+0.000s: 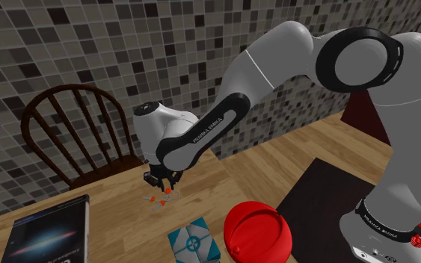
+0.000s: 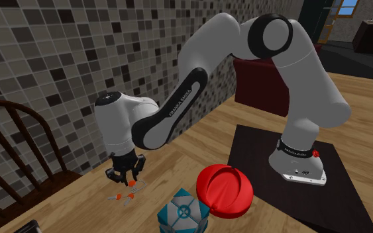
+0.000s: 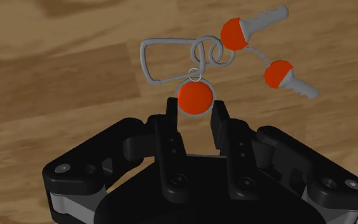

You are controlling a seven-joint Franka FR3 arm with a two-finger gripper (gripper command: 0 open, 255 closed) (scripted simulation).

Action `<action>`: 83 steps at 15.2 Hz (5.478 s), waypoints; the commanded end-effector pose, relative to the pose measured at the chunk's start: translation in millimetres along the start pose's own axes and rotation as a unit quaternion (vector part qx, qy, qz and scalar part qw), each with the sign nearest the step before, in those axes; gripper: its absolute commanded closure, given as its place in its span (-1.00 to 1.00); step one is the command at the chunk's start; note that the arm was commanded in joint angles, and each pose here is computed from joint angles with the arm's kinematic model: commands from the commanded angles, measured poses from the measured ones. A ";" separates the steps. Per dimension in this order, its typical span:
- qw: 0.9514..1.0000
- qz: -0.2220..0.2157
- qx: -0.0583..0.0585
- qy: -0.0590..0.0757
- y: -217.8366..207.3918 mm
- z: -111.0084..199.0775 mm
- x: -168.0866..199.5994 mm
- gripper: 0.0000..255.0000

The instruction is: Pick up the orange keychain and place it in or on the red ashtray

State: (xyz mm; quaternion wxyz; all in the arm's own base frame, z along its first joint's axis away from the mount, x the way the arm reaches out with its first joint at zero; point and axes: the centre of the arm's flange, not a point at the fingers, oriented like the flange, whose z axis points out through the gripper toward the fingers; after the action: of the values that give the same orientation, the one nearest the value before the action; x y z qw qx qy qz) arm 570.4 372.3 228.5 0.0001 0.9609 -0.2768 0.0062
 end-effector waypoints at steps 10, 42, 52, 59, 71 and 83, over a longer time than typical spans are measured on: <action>1.000 -0.001 0.000 -0.001 -0.7 -54.2 -0.7 1.00; 1.000 -0.001 0.000 -0.001 259.2 -104.8 -180.9 1.00; 1.000 -0.001 0.000 -0.001 277.5 -63.2 -194.1 1.00; 1.000 -0.001 0.000 -0.001 277.6 -27.9 -194.5 1.00; 1.000 -0.001 0.000 -0.001 277.5 -27.9 -194.5 -1.00; 1.000 -0.001 0.000 -0.001 277.7 -77.9 -194.3 -1.00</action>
State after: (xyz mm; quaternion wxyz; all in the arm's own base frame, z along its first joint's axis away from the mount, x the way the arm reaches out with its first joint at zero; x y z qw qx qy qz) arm 257.3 240.8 303.2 -0.0007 0.9612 -0.2758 0.0050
